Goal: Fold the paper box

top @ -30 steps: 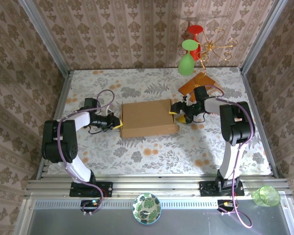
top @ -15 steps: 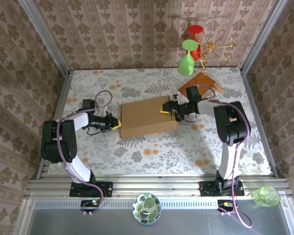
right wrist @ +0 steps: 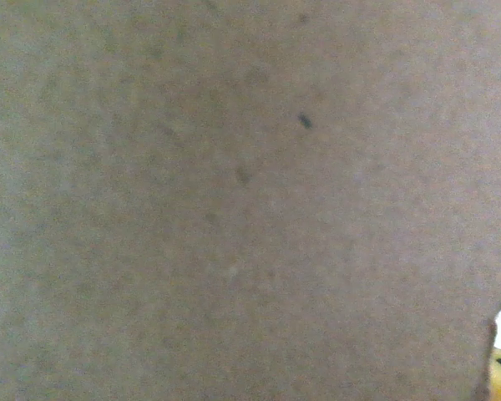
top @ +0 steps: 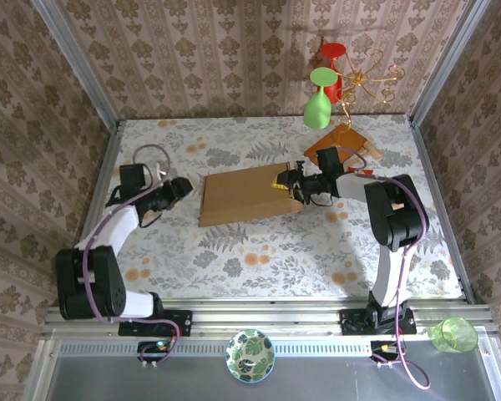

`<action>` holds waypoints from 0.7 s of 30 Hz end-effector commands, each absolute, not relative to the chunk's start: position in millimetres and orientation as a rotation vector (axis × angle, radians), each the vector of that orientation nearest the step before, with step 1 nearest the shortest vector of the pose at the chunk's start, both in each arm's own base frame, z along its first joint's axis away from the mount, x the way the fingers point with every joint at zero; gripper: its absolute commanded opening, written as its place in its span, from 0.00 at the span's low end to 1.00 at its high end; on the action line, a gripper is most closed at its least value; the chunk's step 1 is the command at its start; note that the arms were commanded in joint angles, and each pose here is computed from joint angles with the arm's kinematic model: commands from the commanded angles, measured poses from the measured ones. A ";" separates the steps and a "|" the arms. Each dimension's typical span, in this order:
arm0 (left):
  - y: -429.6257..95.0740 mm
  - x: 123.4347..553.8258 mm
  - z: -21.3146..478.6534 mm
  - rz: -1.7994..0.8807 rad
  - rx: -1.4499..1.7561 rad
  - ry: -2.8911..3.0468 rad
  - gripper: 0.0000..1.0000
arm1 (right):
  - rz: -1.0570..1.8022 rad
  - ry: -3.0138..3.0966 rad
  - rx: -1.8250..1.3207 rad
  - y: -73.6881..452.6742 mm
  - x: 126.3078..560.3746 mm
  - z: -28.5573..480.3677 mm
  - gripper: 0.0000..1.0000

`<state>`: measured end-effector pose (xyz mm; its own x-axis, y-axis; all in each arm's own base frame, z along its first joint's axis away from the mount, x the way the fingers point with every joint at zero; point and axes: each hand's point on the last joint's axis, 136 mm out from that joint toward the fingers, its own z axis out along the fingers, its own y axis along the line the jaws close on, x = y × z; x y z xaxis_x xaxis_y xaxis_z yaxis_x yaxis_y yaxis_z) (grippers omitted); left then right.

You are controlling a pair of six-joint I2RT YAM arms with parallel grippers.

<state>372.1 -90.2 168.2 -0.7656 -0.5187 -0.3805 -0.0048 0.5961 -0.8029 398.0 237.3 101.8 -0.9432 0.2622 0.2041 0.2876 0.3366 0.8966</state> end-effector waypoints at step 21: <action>-127.6 340.4 233.3 -0.694 0.052 2.152 0.70 | -1.343 -2.023 -1.084 205.7 354.4 117.4 0.48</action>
<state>350.5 -107.0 166.0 -0.7323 -0.5952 -0.3309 -0.2014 0.6534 -0.7297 360.8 210.6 125.2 -0.6639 0.3308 0.6707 0.7447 0.2105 0.6333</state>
